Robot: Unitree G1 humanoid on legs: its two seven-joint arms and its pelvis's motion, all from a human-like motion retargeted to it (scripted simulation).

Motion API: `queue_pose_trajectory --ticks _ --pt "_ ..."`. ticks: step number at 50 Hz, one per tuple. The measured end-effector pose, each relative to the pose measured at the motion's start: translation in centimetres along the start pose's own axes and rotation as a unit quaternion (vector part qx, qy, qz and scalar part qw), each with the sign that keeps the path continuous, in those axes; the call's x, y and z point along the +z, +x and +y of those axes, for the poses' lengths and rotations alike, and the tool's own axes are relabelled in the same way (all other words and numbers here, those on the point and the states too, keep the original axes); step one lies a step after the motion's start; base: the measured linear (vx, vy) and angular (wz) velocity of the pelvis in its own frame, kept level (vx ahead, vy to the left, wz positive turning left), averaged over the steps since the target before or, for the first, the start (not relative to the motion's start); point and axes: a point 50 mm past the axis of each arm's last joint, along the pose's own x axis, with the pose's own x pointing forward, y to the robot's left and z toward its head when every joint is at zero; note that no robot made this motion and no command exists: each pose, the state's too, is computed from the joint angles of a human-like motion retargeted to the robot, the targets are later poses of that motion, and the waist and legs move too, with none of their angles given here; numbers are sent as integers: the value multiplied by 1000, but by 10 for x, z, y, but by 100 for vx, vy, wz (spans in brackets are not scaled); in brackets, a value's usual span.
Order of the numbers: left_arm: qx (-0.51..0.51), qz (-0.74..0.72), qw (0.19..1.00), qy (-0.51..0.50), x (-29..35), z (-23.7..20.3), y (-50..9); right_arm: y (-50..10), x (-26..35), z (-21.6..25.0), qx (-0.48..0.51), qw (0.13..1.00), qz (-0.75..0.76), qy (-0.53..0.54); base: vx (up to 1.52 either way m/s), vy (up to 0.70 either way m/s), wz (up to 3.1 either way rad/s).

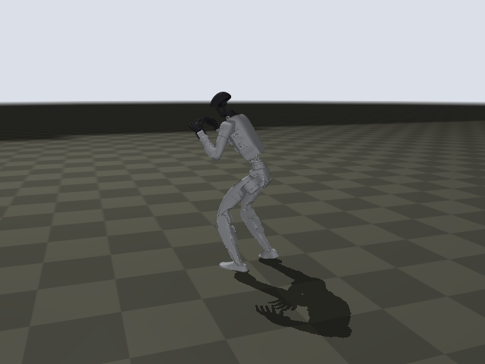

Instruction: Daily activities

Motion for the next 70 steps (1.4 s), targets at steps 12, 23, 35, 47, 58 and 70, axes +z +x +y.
queue_pose_trajectory --ticks 12,23,35,47,58,70 --pt "-8 -1 999 -35 -5 -8 5 -12 -10 2 -13 999 31 25 0 -2 34" --pt "37 -39 998 -16 5 7 13 -9 -4 -19 -84 996 7 -25 -2 -2 35" --pt "63 51 996 -47 -16 3 -23 -8 -2 9 -105 987 10 121 2 -1 35" --pt "154 -38 984 -81 9 22 -12 8 29 -6 -211 956 -92 185 11 1 55" --pt "157 -134 954 -217 37 21 8 13 44 -19 -271 930 -144 201 17 1 79" --pt "182 -135 932 -283 39 16 6 8 48 -23 -306 920 -146 197 6 1 81"
